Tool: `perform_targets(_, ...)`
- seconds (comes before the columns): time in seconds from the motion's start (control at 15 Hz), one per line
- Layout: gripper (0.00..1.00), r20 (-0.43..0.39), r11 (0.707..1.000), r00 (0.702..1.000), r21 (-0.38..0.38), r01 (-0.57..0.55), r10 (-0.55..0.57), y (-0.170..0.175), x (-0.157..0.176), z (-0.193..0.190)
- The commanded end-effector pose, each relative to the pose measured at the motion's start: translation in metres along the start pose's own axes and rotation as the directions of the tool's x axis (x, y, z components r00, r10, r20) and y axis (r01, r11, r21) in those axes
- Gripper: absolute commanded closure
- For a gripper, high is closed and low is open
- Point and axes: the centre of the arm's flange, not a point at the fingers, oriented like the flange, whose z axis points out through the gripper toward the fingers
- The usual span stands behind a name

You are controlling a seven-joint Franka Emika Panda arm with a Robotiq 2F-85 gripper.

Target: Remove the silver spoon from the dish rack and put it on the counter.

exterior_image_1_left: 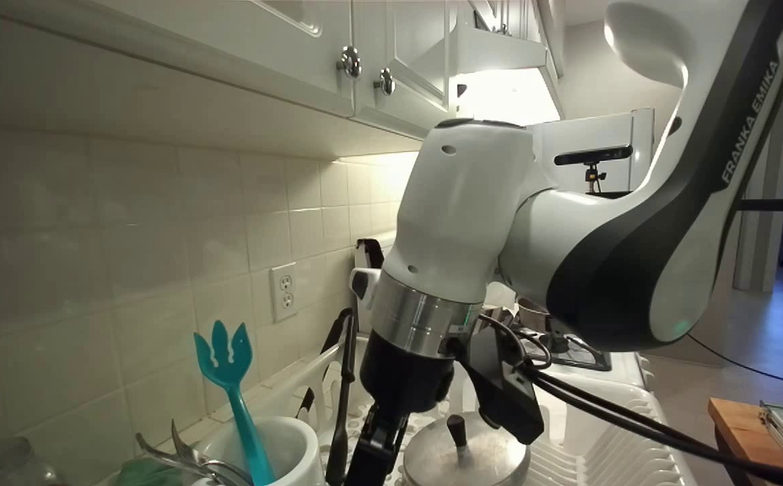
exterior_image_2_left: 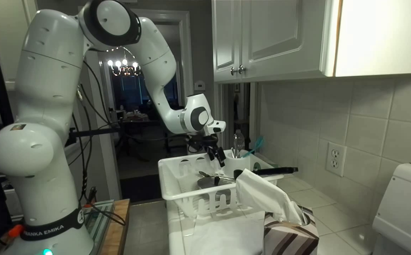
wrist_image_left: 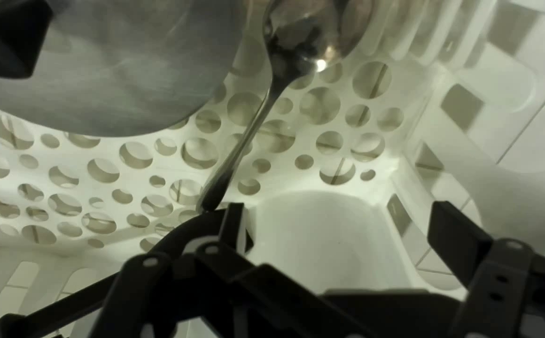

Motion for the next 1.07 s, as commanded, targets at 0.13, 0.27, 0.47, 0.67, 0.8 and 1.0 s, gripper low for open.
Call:
perform_targets(0.13,0.0,0.011,0.991,0.991,0.017,-0.134,0.134,-0.001,0.004,0.022)
perform_targets(0.27,0.0,0.011,0.984,0.984,0.006,-0.18,0.18,0.001,0.004,0.027)
perform_targets(0.47,0.0,0.023,0.973,0.972,-0.009,-0.232,0.233,0.007,0.003,0.034)
perform_targets(0.67,0.0,0.034,0.963,0.963,-0.021,-0.268,0.269,0.013,0.0,0.041)
perform_targets(0.8,0.0,0.029,0.961,0.961,-0.03,-0.276,0.276,0.015,0.001,0.047)
perform_targets(1.0,0.07,0.046,0.96,0.959,-0.032,-0.278,0.279,0.015,0.002,0.054)
